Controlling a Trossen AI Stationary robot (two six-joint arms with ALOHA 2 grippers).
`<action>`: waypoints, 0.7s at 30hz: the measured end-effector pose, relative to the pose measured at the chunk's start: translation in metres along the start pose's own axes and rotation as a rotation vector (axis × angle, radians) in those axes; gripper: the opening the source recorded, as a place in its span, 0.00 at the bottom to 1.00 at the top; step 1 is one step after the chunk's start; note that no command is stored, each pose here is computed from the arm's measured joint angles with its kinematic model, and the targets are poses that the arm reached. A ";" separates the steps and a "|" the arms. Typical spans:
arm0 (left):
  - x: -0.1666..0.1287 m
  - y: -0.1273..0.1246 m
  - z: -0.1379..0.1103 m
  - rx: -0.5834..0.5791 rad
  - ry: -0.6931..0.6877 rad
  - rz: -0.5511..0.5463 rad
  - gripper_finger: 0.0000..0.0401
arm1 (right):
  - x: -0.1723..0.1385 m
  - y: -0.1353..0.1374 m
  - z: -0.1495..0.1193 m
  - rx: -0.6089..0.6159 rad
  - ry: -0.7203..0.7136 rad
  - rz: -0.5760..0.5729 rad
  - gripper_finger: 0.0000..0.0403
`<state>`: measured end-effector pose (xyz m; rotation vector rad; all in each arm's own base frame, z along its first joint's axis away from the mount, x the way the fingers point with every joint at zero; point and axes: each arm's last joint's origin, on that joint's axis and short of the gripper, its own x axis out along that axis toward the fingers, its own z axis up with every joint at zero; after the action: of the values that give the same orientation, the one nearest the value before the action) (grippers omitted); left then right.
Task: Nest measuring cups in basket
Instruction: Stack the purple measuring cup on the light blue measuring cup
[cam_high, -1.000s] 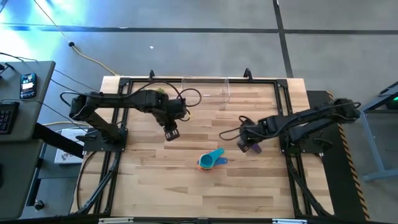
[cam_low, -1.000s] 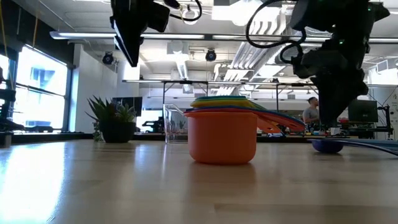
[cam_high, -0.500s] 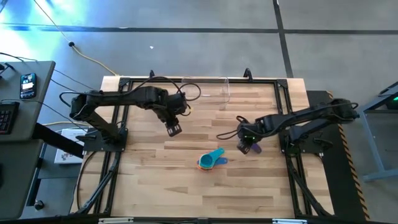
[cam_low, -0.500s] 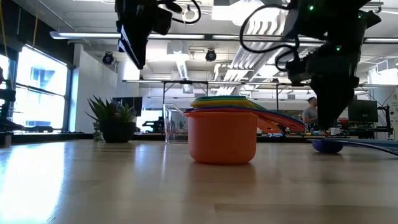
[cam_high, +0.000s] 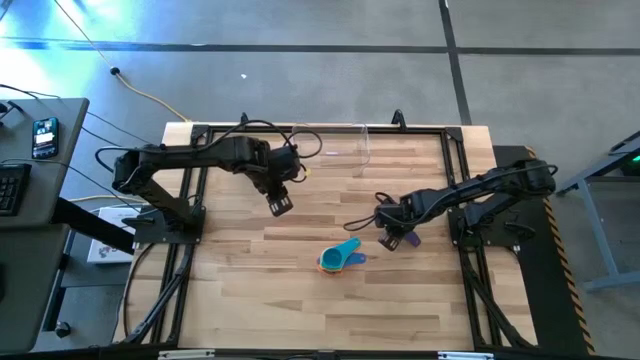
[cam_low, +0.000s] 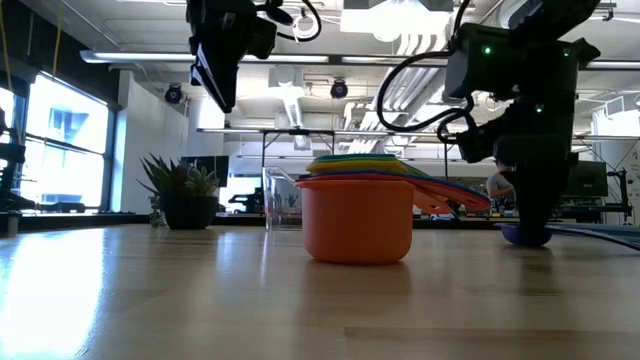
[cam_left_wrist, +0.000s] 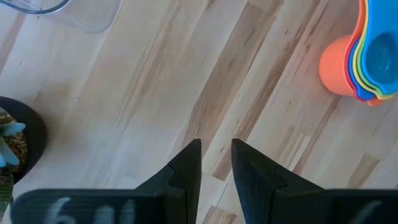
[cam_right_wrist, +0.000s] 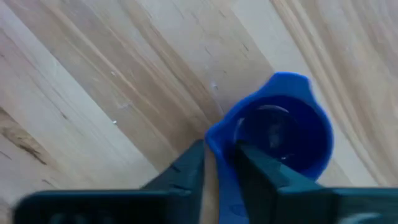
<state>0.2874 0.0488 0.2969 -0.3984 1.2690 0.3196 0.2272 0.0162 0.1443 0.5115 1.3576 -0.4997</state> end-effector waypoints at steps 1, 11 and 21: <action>0.000 0.000 0.000 0.000 0.000 0.000 0.20 | 0.000 0.000 0.000 0.009 0.000 0.002 0.12; 0.000 0.000 0.000 0.001 0.000 0.000 0.20 | -0.023 0.013 0.017 -0.025 -0.065 0.020 0.02; 0.000 0.000 0.000 0.001 0.000 0.000 0.20 | -0.093 0.050 0.053 -0.308 -0.299 0.091 0.01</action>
<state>0.2874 0.0487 0.2969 -0.3976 1.2692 0.3189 0.2855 0.0275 0.2466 0.2329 1.0930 -0.2719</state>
